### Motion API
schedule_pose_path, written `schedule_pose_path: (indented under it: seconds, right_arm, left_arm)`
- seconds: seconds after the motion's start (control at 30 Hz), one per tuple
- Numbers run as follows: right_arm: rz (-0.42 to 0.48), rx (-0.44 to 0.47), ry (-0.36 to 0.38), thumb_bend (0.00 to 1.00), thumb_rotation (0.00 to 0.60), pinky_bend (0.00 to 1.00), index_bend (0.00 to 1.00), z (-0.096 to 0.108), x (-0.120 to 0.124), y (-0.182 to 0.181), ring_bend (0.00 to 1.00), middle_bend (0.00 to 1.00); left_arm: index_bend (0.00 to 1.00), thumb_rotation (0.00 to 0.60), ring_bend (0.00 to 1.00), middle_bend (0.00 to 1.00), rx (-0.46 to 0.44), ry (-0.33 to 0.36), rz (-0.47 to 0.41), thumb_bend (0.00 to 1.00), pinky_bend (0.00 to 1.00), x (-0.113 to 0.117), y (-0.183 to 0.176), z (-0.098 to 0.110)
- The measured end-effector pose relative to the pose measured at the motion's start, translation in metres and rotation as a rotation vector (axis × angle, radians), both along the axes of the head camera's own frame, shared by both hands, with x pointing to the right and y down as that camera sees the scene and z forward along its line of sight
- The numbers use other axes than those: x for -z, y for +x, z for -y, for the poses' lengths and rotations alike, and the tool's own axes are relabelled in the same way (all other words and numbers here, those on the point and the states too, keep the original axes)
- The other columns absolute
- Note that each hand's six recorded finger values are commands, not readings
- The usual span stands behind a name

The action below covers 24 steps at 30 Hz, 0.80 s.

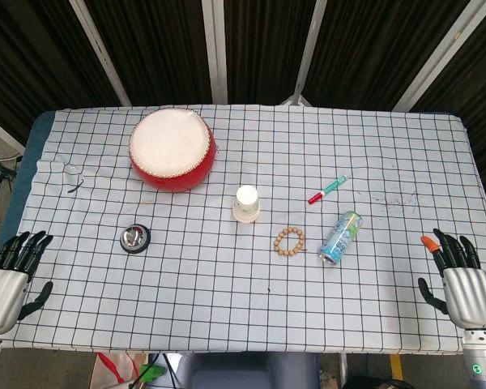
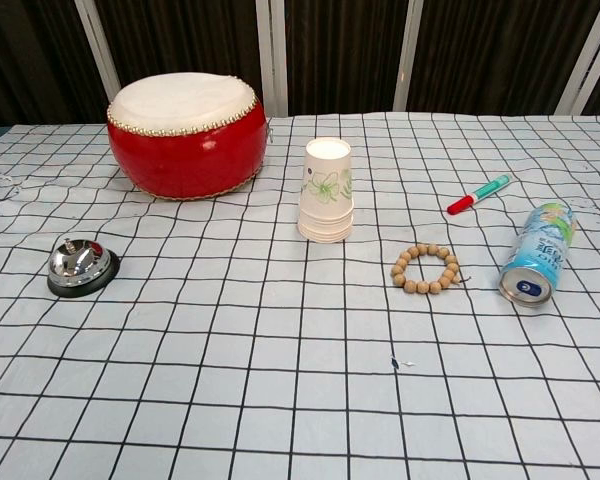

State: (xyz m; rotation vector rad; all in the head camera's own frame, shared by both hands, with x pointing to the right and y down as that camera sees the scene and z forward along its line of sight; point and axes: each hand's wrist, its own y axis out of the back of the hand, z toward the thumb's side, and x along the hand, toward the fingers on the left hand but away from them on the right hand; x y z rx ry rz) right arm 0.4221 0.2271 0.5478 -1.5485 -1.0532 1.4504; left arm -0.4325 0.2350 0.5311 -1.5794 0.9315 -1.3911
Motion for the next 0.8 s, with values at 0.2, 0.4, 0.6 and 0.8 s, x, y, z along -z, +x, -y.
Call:
schedule_pose_path:
  seconds: [0.2,0.4,0.6,0.8]
  right_arm:
    - [0.002,0.006,0.001,0.40,0.600,0.04,0.16,-0.001,0.000,-0.002,0.09,0.08]
    - [-0.001,-0.005,-0.004,0.40,0.600,0.04,0.16,-0.001,0.000,0.001,0.09,0.08]
    - [0.001,-0.005,-0.012,0.40,0.600,0.04,0.16,-0.003,0.000,0.001,0.09,0.08]
    - [0.006,-0.012,-0.019,0.40,0.600,0.04,0.16,-0.003,-0.002,0.002,0.10,0.08]
  left_arm:
    - [0.03,0.600,0.00,0.06,-0.010,-0.010,-0.002,0.52,0.08,-0.002,0.002,-0.001]
    - [0.03,0.600,0.00,0.08,-0.018,-0.022,-0.005,0.52,0.09,-0.007,0.005,-0.001]
    - [0.03,0.600,0.08,0.16,-0.021,-0.039,-0.009,0.52,0.16,-0.013,0.007,0.001]
    - [0.03,0.600,0.32,0.45,-0.017,-0.054,-0.022,0.52,0.36,-0.022,0.008,0.006]
